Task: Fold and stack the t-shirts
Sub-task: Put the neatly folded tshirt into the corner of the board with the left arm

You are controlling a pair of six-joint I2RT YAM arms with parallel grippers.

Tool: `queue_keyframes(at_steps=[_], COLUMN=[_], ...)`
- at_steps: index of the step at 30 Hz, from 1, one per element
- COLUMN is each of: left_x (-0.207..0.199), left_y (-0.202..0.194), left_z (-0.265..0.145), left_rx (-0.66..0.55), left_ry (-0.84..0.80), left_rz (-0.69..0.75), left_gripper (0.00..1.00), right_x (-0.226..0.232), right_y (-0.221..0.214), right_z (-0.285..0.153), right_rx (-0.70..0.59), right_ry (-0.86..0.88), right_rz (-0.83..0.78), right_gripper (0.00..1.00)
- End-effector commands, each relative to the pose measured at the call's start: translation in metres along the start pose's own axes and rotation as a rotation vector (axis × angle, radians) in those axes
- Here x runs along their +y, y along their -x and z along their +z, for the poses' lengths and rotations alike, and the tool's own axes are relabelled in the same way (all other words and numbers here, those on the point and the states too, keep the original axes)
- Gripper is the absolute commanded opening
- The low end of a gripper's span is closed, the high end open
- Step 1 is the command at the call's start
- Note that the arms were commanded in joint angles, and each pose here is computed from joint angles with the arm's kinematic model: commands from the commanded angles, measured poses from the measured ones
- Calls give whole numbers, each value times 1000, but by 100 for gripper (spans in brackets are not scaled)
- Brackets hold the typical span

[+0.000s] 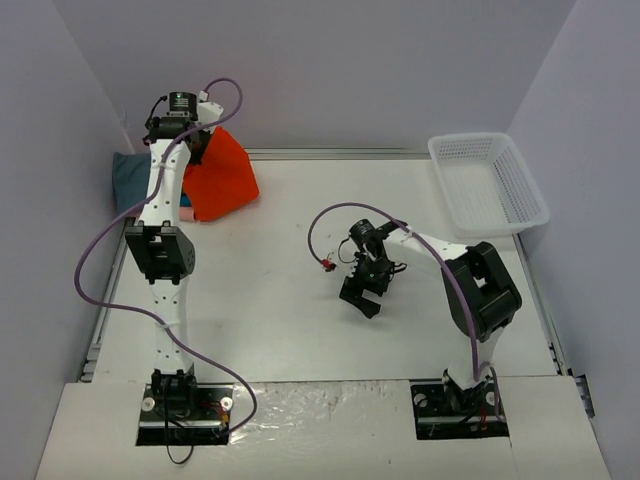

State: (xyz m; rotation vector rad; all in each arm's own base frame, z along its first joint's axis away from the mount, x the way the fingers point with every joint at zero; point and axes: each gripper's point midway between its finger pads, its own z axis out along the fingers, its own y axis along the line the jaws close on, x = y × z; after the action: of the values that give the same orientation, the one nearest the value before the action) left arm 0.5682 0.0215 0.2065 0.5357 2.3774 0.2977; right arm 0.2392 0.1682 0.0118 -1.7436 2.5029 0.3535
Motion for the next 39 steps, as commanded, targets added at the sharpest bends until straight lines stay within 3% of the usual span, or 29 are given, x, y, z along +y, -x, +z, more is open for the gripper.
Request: queue_keyframes(at_steps=[1,8,17,28,34,37,39], left_x=[52,76,135,182,191,190,191], left_y=[20,31,14,-26,-68,-87,-91], left_z=[-32,-48,-40,-18,20,41,48], left_rx=[-117,-252,-328,-299,-186,-134,-128], left_ry=[106,51,87,185,251,267,274], left_rz=[-81,-253,-438,-559,-546,-538,-537], left_gripper=[2,2,2,2,2,22,26], right_x=[9,8,7,6,7,7,7], right_y=[-17,-24,-30,-41,-42,-44,-46], right_z=[15,23,30,42,43,43,44], right_rx=[88,131,167,231,236,243,250], right_ry=[49,50,56,62,65,63,64], right_rz=[27,34,39,50,53,56,60], right_gripper=[100,100,100,100,100,100,100])
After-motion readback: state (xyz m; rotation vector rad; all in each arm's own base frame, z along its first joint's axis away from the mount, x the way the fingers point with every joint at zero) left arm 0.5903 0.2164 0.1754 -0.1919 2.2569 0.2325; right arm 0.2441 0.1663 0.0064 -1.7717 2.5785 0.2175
